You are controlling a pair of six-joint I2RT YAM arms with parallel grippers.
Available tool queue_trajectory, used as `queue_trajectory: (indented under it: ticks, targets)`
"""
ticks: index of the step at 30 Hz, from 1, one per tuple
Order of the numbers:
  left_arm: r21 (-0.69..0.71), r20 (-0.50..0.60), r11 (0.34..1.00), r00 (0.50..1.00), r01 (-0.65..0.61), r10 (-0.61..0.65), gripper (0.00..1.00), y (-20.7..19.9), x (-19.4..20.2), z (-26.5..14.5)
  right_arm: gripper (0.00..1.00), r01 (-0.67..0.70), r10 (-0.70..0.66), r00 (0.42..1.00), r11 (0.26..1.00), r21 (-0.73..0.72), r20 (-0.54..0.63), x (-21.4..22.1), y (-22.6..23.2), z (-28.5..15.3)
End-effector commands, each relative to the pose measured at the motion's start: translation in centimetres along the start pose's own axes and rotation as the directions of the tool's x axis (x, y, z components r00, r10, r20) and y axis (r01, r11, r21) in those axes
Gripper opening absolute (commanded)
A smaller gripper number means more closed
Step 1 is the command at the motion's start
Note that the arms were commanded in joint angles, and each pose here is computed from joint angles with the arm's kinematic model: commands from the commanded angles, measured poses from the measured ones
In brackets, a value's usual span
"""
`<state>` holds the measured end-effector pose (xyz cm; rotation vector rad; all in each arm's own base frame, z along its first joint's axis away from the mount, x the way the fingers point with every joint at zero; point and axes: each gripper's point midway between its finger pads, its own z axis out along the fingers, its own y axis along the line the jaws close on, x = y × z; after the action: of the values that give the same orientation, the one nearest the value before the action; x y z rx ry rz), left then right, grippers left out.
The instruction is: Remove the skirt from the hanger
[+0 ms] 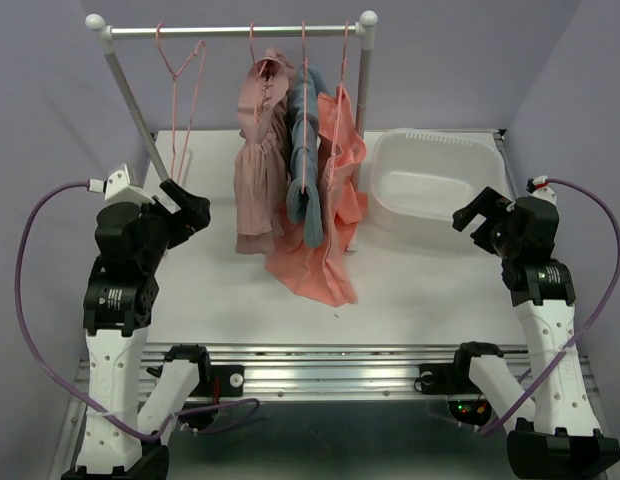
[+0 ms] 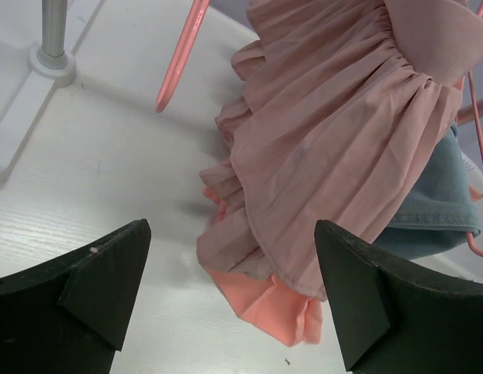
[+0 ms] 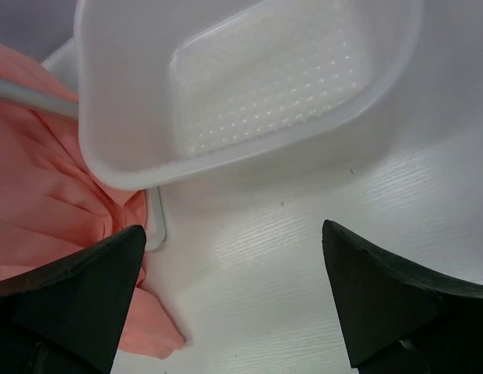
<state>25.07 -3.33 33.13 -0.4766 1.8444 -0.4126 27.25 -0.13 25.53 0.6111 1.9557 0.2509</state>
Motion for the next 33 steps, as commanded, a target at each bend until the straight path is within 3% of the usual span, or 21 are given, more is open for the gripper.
queue_trajectory:
  ticks: [1,8,13,16,19,25,28,33]
  targets:
    - [0.056,0.032,0.998,0.999,-0.027,0.025,0.99,-1.1,-0.9,0.1,1.0,0.032,-0.029,0.998,0.998,-0.056,0.052,-1.8,1.3,-1.0]
    - [0.369,0.047,0.925,0.996,-0.094,0.082,0.99,-8.0,-3.3,-2.1,1.0,0.025,-0.023,0.999,0.998,-0.054,0.03,-1.0,1.0,-0.7]
    - [0.421,0.106,0.902,0.993,-0.096,0.057,0.99,-11.5,-7.4,-3.0,1.0,0.021,-0.02,1.0,0.994,-0.105,0.009,-1.0,2.2,-0.8]
    - [0.47,0.071,0.878,0.996,-0.085,0.058,0.99,-14.7,-7.5,-2.2,1.0,0.043,-0.049,0.998,0.988,-0.148,-0.03,-0.6,3.0,-0.4]
    - [0.529,0.046,0.844,0.996,-0.092,0.08,0.99,-20.4,-6.6,-2.0,1.0,0.053,-0.066,0.995,0.986,-0.156,-0.078,0.2,3.1,0.4]
    - [0.534,0.074,0.823,0.981,-0.192,0.181,0.99,-27.6,-6.3,0.8,1.0,0.067,-0.081,0.992,0.988,-0.136,-0.098,1.0,2.4,0.9]
    - [0.569,0.119,0.776,0.961,-0.273,0.251,0.99,-31.8,-6.0,3.5,1.0,0.076,-0.089,0.993,0.986,-0.146,-0.082,0.8,2.5,0.6]
    - [0.486,0.214,0.806,0.94,-0.337,0.264,0.99,-33.6,-7.1,6.8,1.0,0.079,-0.09,0.994,0.984,-0.157,-0.062,0.9,2.5,0.2]
